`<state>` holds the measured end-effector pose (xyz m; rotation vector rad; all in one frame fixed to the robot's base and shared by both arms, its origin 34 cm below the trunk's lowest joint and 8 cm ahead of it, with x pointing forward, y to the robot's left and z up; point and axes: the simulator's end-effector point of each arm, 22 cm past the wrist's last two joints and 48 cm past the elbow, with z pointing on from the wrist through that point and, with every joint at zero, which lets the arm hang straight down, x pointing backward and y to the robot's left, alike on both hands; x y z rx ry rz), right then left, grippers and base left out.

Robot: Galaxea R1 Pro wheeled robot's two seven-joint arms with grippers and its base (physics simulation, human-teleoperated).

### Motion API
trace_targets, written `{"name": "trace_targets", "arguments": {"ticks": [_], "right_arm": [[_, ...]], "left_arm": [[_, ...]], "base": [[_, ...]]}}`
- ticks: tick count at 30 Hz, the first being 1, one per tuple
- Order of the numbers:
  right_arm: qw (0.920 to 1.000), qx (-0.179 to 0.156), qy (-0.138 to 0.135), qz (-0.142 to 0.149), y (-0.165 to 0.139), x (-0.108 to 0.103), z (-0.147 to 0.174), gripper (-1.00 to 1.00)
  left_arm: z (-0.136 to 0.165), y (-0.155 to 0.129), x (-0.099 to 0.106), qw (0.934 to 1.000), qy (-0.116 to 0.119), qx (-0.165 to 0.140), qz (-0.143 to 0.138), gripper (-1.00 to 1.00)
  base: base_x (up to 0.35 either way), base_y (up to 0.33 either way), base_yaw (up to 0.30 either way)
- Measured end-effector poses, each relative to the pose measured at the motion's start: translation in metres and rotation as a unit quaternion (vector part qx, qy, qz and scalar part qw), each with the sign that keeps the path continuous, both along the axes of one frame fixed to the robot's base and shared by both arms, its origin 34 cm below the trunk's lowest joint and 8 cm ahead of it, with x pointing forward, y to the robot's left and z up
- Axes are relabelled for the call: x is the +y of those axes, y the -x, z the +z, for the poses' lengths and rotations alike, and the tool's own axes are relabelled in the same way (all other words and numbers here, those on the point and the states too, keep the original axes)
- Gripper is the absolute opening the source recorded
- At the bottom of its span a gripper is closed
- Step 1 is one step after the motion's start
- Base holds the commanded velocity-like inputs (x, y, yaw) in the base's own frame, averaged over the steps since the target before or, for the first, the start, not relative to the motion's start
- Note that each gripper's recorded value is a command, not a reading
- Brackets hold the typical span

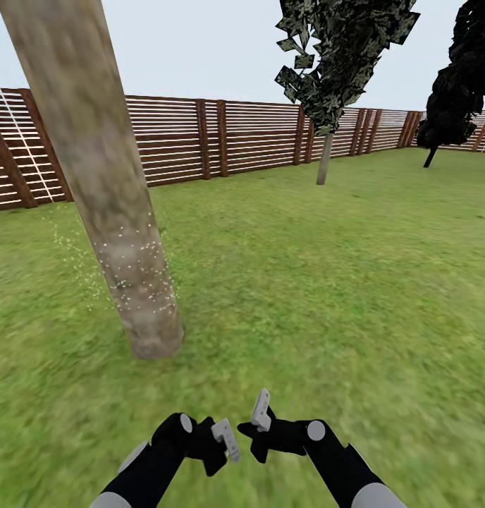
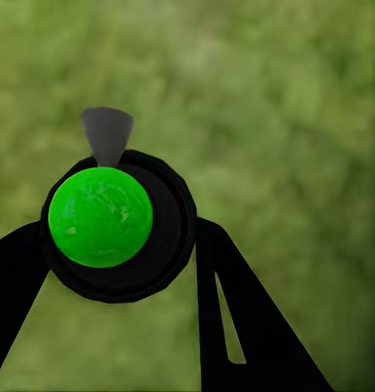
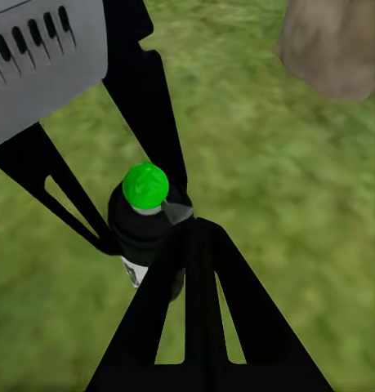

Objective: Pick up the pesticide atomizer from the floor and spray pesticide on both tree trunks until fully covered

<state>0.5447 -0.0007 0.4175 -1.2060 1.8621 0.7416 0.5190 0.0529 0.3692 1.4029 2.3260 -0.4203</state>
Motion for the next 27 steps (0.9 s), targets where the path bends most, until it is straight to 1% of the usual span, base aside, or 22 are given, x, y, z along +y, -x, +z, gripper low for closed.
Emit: {"name": "trace_targets", "arguments": {"ticks": [7,11,21,23,27], "right_arm": [[1.0000,0.001,0.000,0.000,0.000,0.000,0.000,-1.00],[1.0000,0.001,0.000,0.001,0.001,0.000,0.000,-1.00],[1.0000,0.001,0.000,0.001,0.001,0.001,-0.001,-1.00],[1.0000,0.001,-0.001,0.001,0.001,0.002,0.000,-1.00],[1.0000,0.001,-0.001,0.001,0.001,0.002,0.000,-1.00]], "left_arm": [[0.002,0.006,-0.008,0.9998,0.011,0.011,-0.008,-1.00],[0.006,0.006,-0.014,0.9995,0.028,0.015,-0.001,-1.00],[0.013,-0.003,-0.018,0.9994,0.035,0.007,0.001,-1.00],[0.018,-0.004,-0.025,0.9985,0.053,0.011,0.008,-1.00],[0.019,-0.003,-0.029,0.9980,0.060,0.014,0.010,-1.00]], "base": [[0.000,0.000,0.000],[0.000,0.000,0.000],[0.000,0.000,0.000],[0.000,0.000,0.000],[0.000,0.000,0.000]]}}
